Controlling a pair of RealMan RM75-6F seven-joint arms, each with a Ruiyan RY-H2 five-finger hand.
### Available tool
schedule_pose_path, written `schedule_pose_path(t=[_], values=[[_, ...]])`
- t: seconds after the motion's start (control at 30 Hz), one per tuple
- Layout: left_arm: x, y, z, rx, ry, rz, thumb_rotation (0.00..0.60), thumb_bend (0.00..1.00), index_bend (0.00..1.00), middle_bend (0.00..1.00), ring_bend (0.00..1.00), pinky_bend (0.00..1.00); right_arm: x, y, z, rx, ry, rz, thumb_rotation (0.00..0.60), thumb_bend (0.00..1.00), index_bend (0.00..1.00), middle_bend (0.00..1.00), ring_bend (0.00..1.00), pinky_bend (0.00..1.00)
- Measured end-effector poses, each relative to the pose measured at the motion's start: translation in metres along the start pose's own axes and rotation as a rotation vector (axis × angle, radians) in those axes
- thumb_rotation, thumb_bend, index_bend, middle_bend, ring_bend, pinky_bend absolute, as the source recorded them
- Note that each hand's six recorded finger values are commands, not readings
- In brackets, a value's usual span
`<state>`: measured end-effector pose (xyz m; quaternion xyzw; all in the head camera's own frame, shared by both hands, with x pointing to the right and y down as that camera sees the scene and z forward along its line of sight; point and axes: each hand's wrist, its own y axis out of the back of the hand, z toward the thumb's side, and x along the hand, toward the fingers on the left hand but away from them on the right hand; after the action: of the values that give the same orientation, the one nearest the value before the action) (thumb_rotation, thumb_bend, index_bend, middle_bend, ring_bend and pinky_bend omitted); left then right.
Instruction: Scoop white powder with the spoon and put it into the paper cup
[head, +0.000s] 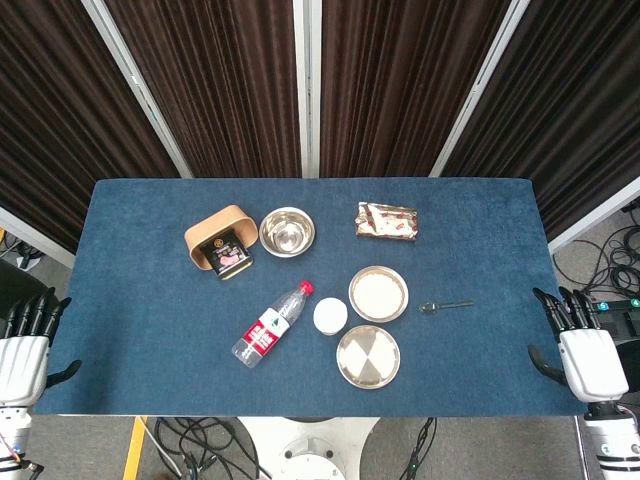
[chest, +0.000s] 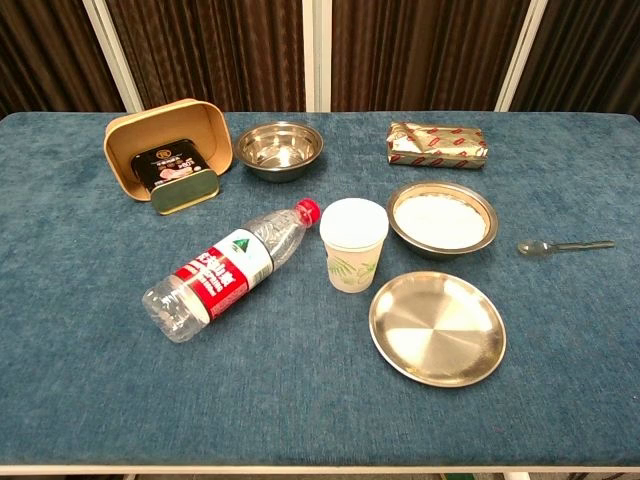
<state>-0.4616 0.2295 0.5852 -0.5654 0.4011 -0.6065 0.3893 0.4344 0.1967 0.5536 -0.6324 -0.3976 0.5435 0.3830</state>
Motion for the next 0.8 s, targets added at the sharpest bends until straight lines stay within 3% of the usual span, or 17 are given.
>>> schedule_pose_path(t=[0.33, 0.53, 0.8], values=[[-0.001, -0.001, 0.0, -0.003, 0.008, 0.003, 0.6, 0.15, 0.18, 0.12, 0.06, 0.0, -0.008, -0.005, 0.007, 0.0, 0.034, 0.024, 0.6, 0.24, 0.0, 0.17, 0.0, 0.0], [0.001, -0.001, 0.002, -0.008, 0.004, 0.008, 0.6, 0.14, 0.18, 0.12, 0.06, 0.0, -0.023, -0.026, 0.014, 0.01, 0.037, 0.122, 0.6, 0.16, 0.03, 0.2, 0.0, 0.0], [-0.002, -0.004, 0.0, -0.013, 0.017, -0.004, 0.6, 0.14, 0.18, 0.12, 0.06, 0.0, -0.075, -0.067, 0.042, 0.087, 0.114, 0.278, 0.6, 0.15, 0.22, 0.31, 0.02, 0.0]])
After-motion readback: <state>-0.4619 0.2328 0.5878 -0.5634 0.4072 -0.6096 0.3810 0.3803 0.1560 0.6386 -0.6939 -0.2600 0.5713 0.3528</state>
